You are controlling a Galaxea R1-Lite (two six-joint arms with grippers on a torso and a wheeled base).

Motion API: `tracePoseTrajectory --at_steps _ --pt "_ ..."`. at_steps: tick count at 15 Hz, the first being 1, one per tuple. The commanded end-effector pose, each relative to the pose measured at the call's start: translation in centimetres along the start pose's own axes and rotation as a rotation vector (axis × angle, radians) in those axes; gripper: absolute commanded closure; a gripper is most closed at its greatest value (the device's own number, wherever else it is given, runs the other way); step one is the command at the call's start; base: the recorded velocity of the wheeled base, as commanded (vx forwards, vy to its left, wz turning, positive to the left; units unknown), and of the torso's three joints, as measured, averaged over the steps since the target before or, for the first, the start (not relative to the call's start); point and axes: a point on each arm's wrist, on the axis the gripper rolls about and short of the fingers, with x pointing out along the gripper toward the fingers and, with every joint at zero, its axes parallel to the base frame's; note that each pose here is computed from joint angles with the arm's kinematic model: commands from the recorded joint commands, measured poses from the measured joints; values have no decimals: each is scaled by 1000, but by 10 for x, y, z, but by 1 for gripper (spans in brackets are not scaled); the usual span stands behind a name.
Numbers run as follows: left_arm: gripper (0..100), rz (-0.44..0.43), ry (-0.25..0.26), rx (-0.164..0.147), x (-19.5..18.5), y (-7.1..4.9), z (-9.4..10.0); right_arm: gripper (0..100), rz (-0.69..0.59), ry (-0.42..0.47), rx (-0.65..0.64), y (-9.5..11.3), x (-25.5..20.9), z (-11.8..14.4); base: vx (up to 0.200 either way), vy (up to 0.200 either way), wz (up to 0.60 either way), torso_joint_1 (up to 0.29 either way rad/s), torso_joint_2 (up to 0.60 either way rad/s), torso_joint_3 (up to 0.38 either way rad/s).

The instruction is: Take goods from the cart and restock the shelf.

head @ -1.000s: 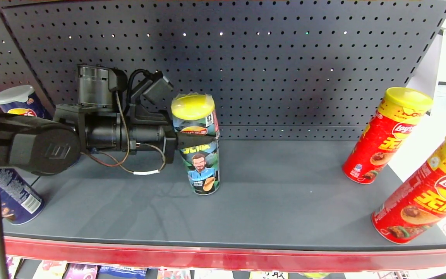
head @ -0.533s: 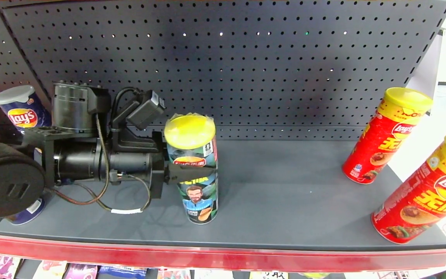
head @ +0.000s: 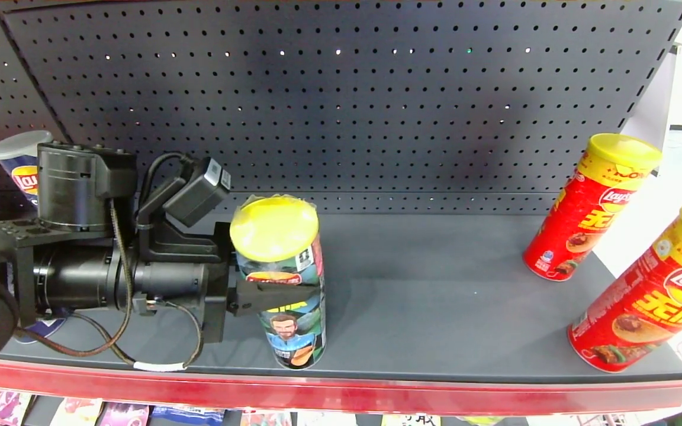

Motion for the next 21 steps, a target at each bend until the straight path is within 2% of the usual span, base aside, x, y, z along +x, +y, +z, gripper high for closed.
tracePoseTrajectory --at_steps 1,4,5,10,15,19,21 --pt "100 -3 1 1 0 -2 -1 100 1 0 0 0 0 0 0 0 0 0 0 0" --pt "100 -3 8 -6 0 -2 -4 100 1 1 0 0 0 0 0 0 0 0 0 0" --pt "0 -3 6 -3 0 -2 -3 100 1 3 1 0 0 0 0 0 0 0 0 0" --pt "0 1 4 -7 -1 -3 -5 100 1 3 1 0 0 0 0 0 0 0 0 0" --pt "0 57 -4 -15 -29 -15 -13 100 0 3 1 0 0 0 0 0 0 0 0 0" --pt "0 121 -12 -29 -55 -33 -26 100 1 3 1 0 0 0 0 0 0 0 0 0" --pt "0 200 -9 -37 -74 -48 -38 100 2 14 7 0 1 -4 0 0 0 0 0 0"
